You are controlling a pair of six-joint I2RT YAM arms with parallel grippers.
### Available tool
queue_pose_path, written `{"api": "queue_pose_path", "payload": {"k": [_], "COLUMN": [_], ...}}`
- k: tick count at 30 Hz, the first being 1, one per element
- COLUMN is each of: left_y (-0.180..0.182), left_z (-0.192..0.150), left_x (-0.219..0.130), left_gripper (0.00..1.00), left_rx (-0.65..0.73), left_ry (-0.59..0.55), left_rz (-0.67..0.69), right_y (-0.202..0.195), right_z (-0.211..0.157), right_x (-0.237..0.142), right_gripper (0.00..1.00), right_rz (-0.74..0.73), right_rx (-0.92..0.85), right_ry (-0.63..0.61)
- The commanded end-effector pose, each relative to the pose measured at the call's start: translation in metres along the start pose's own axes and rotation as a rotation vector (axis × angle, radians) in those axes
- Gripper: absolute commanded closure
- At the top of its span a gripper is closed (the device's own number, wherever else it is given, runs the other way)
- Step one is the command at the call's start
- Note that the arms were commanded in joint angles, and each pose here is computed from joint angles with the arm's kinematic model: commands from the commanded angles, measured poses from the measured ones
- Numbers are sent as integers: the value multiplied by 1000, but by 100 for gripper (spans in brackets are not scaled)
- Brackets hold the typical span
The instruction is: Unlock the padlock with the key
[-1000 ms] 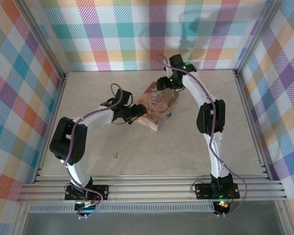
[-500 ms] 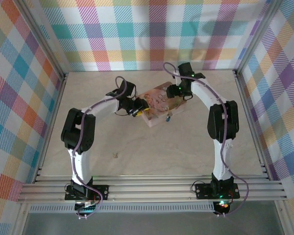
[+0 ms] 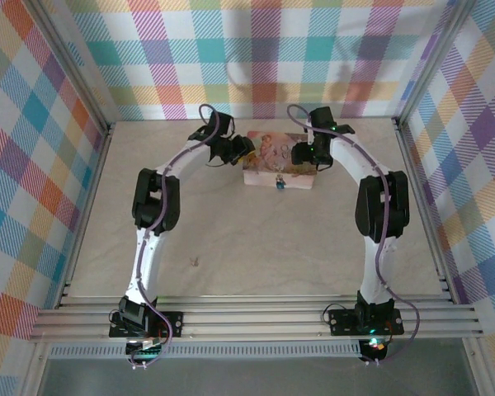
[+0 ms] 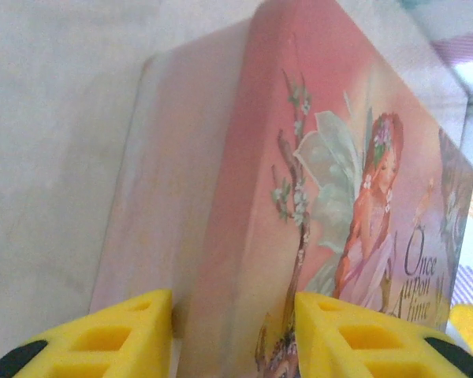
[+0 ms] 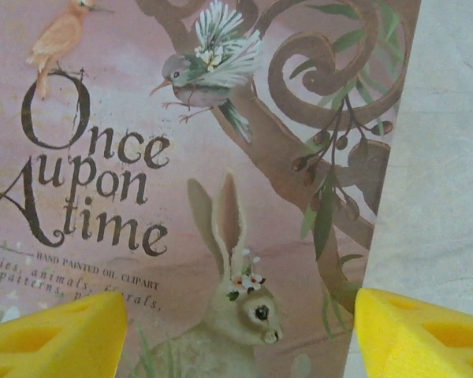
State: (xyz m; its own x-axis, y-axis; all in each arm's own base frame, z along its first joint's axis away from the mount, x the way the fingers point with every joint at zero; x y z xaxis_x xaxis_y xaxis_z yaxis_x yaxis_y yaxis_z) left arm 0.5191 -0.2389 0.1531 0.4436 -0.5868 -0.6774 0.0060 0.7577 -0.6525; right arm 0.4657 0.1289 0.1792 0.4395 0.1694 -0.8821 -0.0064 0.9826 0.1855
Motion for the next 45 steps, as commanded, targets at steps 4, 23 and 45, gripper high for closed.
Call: {"api": "queue_pose_path", "payload": {"k": [4,23,45], "left_y": [2,-6,130], "left_z": [-23,25,-252], "left_x": [49,-99,-235], "left_gripper": [58,26,53], "left_rx": [-34,164,-123], "left_ry": [130,-34,210], "left_rz": [-28,171,655], "right_y": [33,40,130], "right_z": [-23,-2,-164], "right_x": [39,-77,-70], "right_gripper": [25,20,22], "right_rz": [154,181,407], "right_rx": [29,111,-44], "right_ry": [192,21,163]}}
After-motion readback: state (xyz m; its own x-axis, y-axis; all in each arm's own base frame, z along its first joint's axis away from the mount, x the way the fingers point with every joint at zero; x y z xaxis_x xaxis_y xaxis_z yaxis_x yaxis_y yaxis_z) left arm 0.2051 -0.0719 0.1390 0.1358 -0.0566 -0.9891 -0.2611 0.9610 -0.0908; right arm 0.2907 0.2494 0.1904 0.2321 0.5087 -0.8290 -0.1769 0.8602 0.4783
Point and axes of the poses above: each hand's point on the last joint's axis, 136 mm out from that joint toward the fingers, its own x axis out along the fingers, its own y axis along the line the jaws close on, z = x × y, the point moved 8 cm from there along -x, back along the fingers, and after that the axes turned 8 degrees about x, right-handed, at the moved point
